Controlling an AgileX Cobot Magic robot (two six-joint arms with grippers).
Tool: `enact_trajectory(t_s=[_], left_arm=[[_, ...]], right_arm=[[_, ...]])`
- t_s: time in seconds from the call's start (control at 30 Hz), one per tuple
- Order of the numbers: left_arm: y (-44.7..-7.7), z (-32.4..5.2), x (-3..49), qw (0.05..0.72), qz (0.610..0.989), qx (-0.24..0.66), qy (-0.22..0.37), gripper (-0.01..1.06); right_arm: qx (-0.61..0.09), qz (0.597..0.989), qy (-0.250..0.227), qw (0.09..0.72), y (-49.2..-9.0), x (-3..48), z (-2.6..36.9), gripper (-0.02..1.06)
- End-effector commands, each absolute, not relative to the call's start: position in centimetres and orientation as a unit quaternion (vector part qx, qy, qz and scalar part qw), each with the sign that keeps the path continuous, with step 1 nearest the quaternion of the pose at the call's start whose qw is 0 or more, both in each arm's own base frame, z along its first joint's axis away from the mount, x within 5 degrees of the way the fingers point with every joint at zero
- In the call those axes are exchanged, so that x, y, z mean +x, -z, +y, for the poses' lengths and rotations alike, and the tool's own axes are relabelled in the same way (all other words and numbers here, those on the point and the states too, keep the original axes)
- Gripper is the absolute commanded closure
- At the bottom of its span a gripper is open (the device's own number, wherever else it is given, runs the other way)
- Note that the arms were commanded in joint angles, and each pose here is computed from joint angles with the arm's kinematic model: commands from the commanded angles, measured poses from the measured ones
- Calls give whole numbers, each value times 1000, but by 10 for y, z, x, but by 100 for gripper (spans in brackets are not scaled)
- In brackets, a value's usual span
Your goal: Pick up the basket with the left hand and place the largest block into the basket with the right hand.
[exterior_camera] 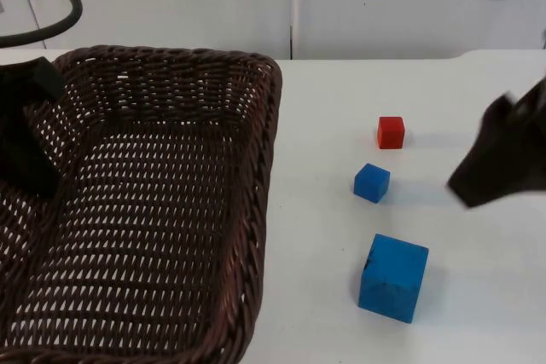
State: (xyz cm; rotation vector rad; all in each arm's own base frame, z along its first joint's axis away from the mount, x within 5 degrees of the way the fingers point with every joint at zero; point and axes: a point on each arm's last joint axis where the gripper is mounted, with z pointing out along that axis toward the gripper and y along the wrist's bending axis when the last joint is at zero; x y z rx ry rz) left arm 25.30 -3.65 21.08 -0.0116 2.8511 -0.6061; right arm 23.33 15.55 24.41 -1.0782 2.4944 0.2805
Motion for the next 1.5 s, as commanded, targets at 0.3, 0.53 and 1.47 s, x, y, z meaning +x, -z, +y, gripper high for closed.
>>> enact_trajectory(t_s=[0.3,0.53,1.47], left_arm=[[-214,-38,251,117,969,-13,217,105],[-214,-38,251,117,969,-13,217,105],[-215,-38,251,117,969,-14,218,105]], right_arm=[[-468,861,-74,183,-207,241,184,0],[-465,862,-69,189,-188,251,190,0],[-484,862,-53,138,-91,259,218,6]])
